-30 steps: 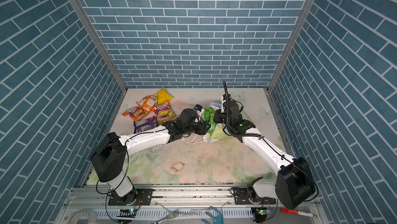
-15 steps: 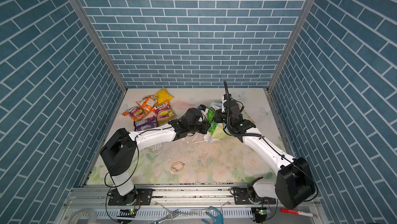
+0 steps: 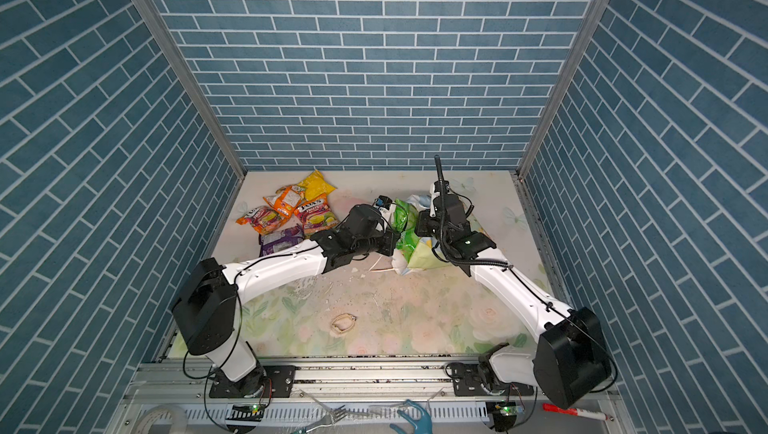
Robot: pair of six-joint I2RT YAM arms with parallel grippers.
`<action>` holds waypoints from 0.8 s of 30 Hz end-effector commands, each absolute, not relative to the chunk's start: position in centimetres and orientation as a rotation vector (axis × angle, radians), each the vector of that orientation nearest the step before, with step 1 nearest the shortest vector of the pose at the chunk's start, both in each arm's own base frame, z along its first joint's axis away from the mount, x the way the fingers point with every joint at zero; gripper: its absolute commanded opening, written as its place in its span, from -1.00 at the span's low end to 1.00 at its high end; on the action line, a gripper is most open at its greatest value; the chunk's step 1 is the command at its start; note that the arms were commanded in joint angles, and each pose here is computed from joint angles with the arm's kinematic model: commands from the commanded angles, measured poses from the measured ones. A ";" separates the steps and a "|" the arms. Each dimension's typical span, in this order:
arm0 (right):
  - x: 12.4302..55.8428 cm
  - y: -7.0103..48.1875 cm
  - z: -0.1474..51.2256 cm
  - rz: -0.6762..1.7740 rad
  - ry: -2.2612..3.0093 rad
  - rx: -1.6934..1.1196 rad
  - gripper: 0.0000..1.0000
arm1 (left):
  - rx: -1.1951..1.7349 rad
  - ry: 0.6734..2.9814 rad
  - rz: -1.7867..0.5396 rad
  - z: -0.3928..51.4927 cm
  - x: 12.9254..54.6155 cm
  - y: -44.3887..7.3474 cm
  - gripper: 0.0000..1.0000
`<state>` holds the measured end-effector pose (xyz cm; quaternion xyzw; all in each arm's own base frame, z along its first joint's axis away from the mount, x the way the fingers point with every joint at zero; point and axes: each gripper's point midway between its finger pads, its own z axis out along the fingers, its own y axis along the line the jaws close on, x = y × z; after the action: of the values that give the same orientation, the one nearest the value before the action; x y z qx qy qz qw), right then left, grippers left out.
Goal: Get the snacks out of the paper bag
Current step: 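Pull the green Lay's bag fully clear of the paper bag with the left gripper, then carry the green Lay's bag with the left gripper over the snack pile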
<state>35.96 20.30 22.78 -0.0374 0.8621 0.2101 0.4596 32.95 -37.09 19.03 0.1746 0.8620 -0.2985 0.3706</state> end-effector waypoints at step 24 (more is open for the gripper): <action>36.2 19.0 25.0 0.511 2.073 -0.019 -1.00 | 0.274 2.006 -0.759 27.0 35.1 -30.1 -1.00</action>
<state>36.40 19.55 22.95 -0.0266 0.8609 0.2004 0.4669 34.44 -31.13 24.07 0.1294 0.8416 -0.2983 0.4312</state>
